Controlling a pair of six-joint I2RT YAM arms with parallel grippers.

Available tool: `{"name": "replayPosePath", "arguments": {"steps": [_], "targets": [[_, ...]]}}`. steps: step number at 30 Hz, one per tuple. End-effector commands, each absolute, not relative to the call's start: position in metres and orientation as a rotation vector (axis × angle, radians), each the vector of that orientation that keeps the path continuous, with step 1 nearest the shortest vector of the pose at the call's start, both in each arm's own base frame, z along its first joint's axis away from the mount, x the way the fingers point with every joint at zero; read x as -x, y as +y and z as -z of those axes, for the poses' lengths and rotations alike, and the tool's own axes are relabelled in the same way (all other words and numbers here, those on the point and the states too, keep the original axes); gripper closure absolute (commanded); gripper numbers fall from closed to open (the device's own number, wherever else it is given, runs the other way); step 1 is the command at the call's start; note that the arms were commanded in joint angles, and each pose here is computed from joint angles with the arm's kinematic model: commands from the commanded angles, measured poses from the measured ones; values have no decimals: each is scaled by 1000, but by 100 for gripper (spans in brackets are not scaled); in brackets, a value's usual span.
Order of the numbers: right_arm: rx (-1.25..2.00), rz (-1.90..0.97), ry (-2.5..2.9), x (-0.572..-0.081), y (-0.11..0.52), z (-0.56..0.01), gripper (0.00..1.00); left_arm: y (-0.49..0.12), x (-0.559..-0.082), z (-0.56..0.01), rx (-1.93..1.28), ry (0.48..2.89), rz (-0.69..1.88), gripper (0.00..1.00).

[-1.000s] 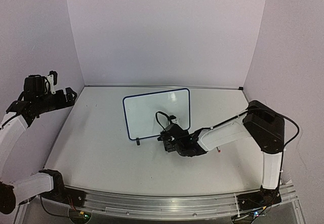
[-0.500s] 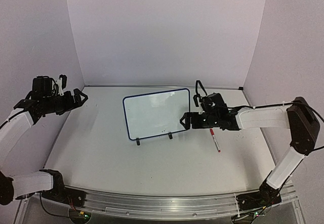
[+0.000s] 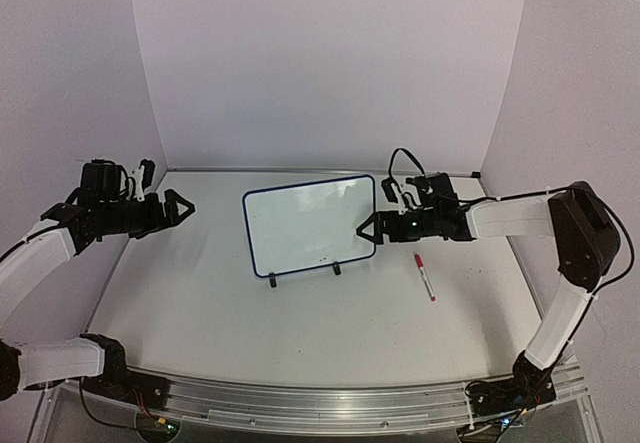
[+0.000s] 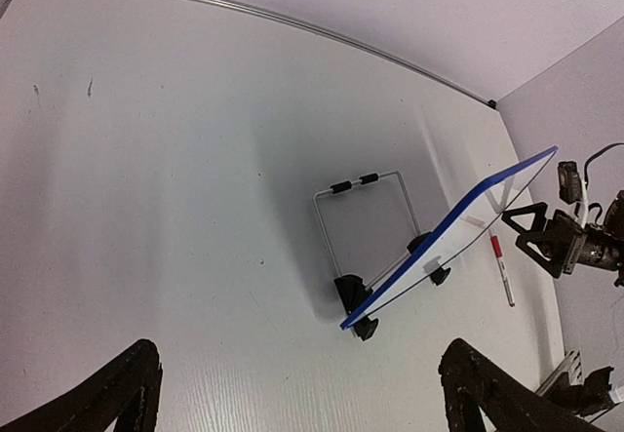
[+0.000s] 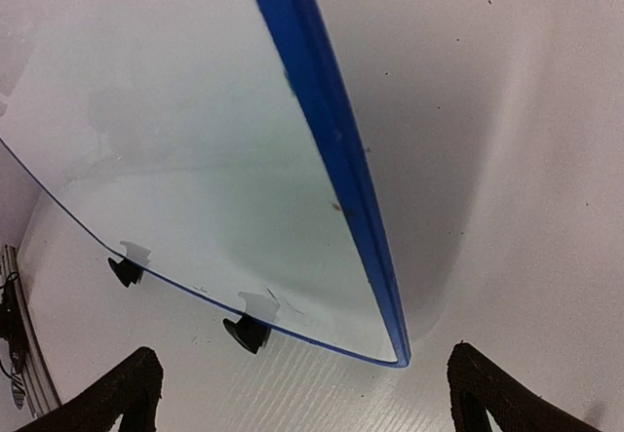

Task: Write a sentence on the whiteboard
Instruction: Adjust the whiteboard at the center of the board.

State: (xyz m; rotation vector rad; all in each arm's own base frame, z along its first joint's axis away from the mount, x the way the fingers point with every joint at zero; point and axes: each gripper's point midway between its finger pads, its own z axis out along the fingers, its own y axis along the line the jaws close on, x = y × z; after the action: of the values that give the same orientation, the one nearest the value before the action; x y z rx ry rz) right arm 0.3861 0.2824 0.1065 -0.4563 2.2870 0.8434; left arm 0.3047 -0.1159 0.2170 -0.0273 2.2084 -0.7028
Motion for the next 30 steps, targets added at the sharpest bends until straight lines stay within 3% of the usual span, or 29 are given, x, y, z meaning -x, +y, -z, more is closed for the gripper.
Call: {"name": "replayPosePath", "arguments": {"steps": [1,11,30], "targets": [[532,-802,2163,-410,292,-132,2,-117,-308,-234,8,2153,698,0],[565,-836,2140,-421,305,-136,2,-112,-305,-231,6,2162,664,0],[672,-869,2117,-396,345,-139,2,-105,-305,-219,15,2191,604,1]]}}
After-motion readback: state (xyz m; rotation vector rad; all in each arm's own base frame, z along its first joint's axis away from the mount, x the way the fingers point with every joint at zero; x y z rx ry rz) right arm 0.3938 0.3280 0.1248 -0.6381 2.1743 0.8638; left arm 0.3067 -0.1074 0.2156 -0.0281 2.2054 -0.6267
